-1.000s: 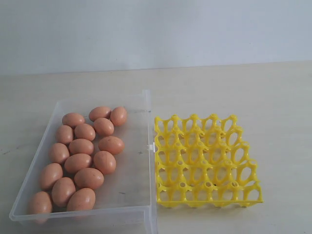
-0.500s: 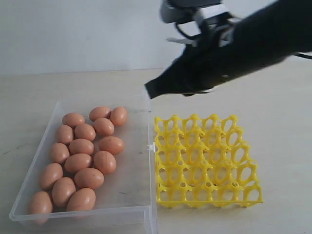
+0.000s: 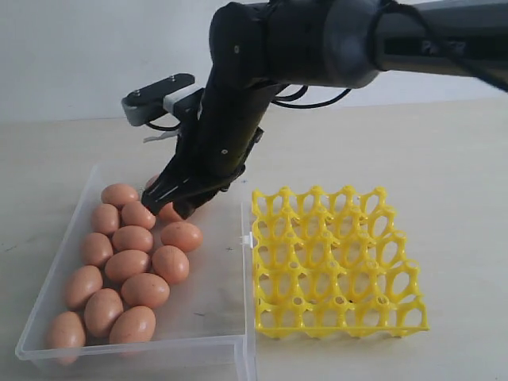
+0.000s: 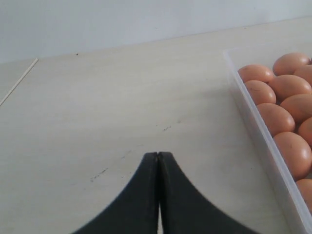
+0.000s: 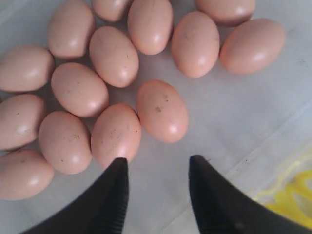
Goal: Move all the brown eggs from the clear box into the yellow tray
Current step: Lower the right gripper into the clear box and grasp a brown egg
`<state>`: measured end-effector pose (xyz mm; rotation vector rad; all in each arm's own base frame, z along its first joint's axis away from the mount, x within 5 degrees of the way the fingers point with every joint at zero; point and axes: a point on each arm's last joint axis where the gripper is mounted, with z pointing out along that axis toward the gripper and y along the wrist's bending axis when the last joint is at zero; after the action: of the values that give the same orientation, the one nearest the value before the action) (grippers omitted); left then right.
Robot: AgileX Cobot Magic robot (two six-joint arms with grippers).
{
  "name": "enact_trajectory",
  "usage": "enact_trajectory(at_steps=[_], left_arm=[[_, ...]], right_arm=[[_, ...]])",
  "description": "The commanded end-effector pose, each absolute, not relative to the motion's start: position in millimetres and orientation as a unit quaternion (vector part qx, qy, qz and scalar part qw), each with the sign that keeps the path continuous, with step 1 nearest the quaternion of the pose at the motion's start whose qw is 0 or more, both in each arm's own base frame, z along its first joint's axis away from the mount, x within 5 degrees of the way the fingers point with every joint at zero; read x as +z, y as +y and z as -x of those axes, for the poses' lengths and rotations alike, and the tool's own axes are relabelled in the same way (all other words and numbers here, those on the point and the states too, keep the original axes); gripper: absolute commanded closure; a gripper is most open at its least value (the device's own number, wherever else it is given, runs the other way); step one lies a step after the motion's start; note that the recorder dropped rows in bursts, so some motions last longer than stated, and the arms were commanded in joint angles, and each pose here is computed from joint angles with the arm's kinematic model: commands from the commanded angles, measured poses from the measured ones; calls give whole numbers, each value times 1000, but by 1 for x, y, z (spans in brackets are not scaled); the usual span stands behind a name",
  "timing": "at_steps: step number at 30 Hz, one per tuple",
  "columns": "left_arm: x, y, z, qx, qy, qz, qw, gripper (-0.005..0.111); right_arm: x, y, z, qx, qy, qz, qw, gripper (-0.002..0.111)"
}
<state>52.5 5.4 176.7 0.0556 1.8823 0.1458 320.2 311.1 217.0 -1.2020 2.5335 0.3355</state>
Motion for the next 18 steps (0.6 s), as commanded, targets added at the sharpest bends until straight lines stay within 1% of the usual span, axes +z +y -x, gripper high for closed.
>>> enact_trajectory(at_steps=[1,3,11,18], left_arm=[[179,5,-52,58,802,-24,594,107],[179,5,-52,58,802,-24,594,107],[179,5,-52,58,802,-24,594,107],[179,5,-52,58,802,-24,594,107]], right_arm=[[205,329,-326,115,882,435,140,48],[198,334,-328,115,878,445,138,46],[174,349,-341,109,877,449,136,46],[161,355,-349,105,876,450,140,46]])
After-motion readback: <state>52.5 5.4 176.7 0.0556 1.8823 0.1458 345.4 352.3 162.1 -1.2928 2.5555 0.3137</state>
